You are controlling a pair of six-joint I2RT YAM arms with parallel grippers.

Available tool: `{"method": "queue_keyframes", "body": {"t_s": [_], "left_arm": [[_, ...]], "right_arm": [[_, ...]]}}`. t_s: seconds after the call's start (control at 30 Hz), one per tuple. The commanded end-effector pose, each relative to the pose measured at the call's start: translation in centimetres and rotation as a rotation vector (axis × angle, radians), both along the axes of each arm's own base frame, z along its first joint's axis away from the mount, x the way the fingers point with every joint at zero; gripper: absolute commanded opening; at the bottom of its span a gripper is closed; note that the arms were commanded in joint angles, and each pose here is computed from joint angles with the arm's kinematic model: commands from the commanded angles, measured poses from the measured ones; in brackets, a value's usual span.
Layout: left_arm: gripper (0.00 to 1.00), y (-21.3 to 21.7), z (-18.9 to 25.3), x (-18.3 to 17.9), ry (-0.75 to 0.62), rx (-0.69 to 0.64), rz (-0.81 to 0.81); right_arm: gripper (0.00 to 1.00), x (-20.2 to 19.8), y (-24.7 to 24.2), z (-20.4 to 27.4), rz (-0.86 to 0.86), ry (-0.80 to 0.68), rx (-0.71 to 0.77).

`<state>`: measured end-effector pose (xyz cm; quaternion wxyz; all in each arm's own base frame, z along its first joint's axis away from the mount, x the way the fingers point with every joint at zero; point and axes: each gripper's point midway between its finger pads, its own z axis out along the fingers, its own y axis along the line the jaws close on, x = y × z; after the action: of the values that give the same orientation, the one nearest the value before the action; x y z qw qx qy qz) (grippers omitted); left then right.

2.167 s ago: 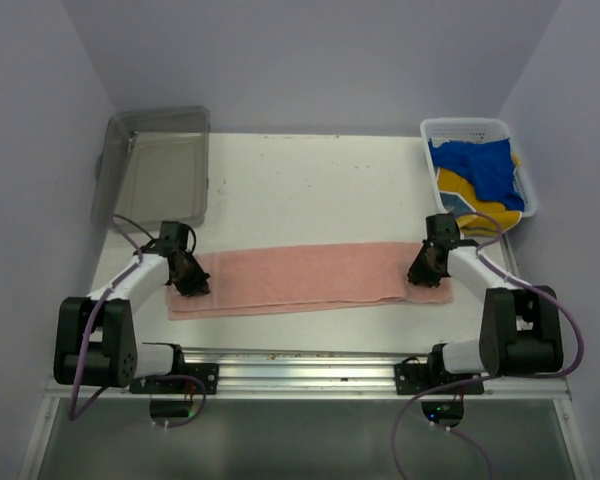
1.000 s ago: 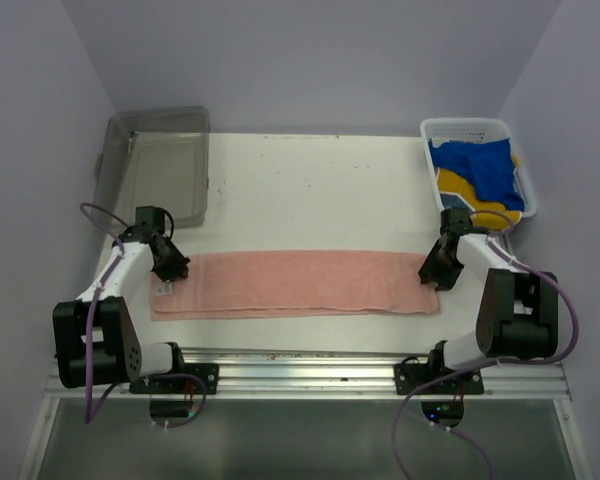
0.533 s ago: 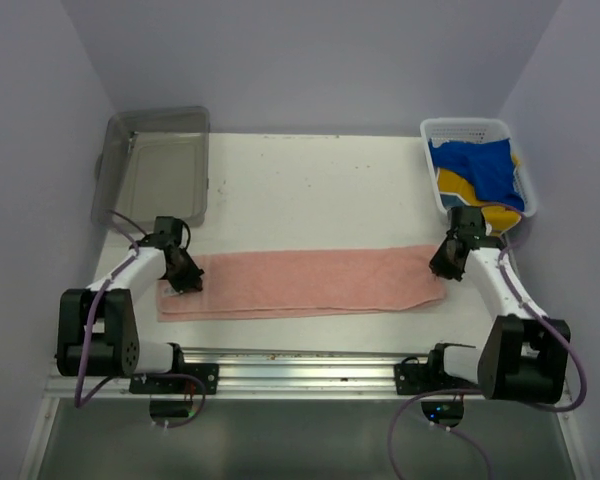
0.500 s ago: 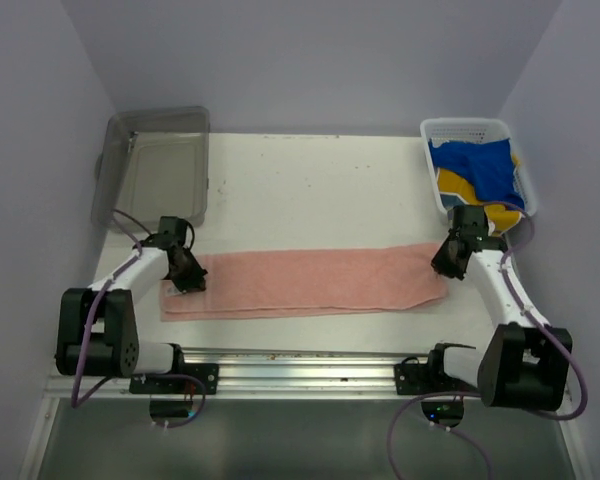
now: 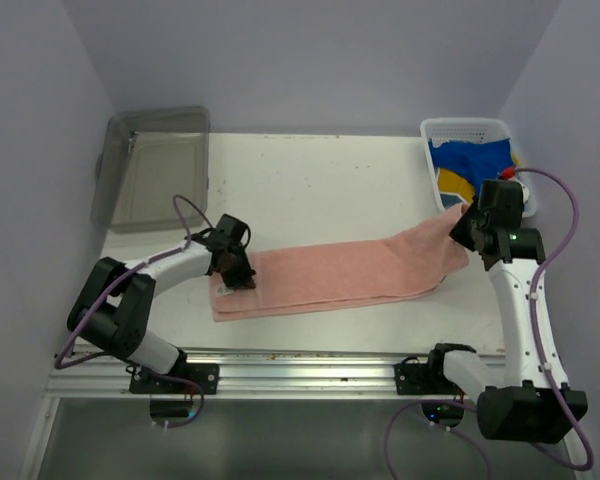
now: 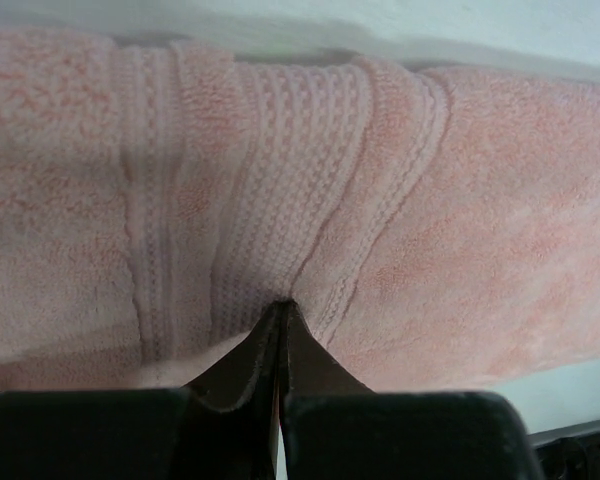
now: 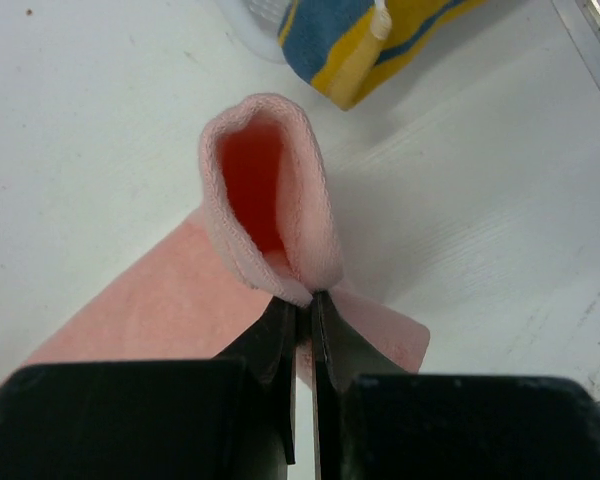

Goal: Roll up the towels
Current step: Fold the towel

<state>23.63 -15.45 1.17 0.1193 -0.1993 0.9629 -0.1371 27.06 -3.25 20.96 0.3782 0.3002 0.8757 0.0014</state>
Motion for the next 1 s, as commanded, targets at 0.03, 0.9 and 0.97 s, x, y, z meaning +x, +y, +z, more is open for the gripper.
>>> {"method": "queue_keyframes", "body": {"t_s": [0.03,0.9,0.97], "left_arm": [[0.03,-4.8,-0.7,0.2,0.008,-0.025,-0.094],[0.00,4.0,2.9,-0.5,-0.021,0.111,-0.084],[0.00,4.0,2.0,-0.8,-0.001,0.111,-0.081]], "right_arm": [[0.00,0.4,3.1,3.7,0.092,-0.075,0.051],[0.00,-0.6,32.0,1.9,0.744,-0.037,0.153],[0.00,-0.9,34.2,1.4,0.783,-0.025,0.154]]}}
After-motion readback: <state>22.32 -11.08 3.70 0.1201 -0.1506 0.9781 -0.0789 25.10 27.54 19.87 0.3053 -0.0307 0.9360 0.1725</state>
